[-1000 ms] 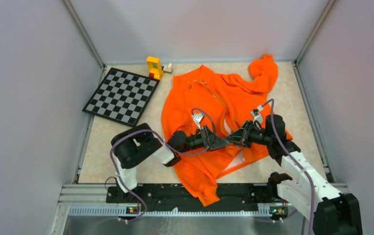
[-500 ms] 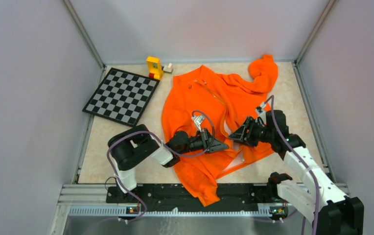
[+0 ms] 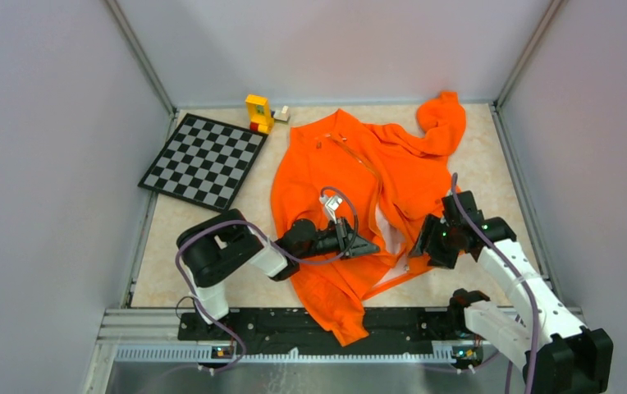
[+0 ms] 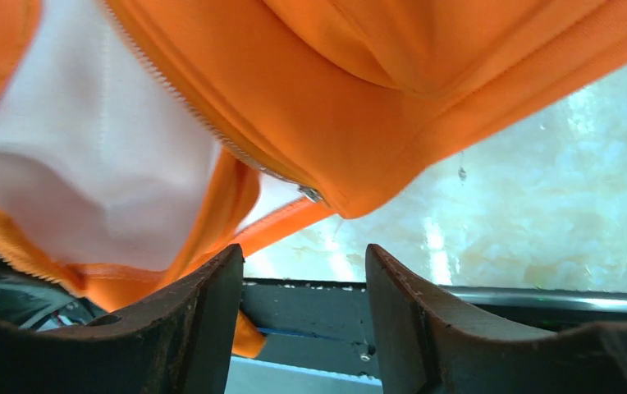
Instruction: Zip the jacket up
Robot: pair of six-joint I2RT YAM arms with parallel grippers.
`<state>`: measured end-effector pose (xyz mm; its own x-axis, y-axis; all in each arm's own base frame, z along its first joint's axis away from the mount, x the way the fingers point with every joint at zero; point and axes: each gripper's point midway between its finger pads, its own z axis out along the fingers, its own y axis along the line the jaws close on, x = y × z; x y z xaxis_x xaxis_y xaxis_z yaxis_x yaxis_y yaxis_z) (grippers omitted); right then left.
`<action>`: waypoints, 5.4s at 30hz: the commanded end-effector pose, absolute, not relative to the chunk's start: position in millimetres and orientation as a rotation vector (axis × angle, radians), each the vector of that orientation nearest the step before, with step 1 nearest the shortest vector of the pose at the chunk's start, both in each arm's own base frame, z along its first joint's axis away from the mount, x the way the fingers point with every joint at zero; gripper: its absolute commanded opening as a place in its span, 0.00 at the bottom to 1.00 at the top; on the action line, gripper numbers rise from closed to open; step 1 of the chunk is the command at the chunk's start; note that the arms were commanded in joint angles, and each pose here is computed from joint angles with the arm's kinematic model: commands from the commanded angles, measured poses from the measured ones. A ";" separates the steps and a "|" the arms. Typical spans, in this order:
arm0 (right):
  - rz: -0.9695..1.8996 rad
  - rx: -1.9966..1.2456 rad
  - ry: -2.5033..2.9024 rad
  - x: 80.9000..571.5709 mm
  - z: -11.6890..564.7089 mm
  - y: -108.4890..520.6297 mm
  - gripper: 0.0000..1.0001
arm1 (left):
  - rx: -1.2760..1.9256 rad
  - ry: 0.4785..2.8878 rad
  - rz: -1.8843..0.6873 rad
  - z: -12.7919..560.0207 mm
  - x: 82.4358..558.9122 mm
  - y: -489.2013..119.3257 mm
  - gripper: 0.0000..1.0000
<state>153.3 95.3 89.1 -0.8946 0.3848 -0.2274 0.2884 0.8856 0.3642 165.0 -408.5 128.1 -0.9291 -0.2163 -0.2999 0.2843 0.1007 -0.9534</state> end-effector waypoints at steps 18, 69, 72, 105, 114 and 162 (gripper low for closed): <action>0.593 -0.019 2.427 261.1 164.2 158.9 0.65 | 0.033 2.110 -1.964 116.6 153.3 -408.4 0.00; 0.065 -0.404 2.292 173.2 136.2 189.3 0.68 | 0.035 2.350 -1.216 68.2 335.1 -425.9 0.69; -0.014 -0.455 2.299 171.2 128.6 189.9 0.67 | 0.020 2.324 -1.210 72.1 337.5 -419.1 0.76; 1.225 -0.095 2.506 125.2 155.1 206.7 0.00 | 0.147 2.206 -0.809 155.2 394.0 -344.6 0.00; 1.831 -0.069 2.473 92.7 150.8 228.4 0.00 | 0.216 2.250 -0.320 172.8 420.0 -290.9 0.00; 1.664 0.140 2.409 148.3 109.1 214.9 0.00 | 0.312 2.240 -0.787 202.3 320.7 -275.8 0.98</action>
<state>141.6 209.2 91.7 -0.9716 0.2367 0.0039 0.1030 0.4077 0.9073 361.1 -266.4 177.1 -0.6863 0.1062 -0.7195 0.3882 0.8901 -0.2389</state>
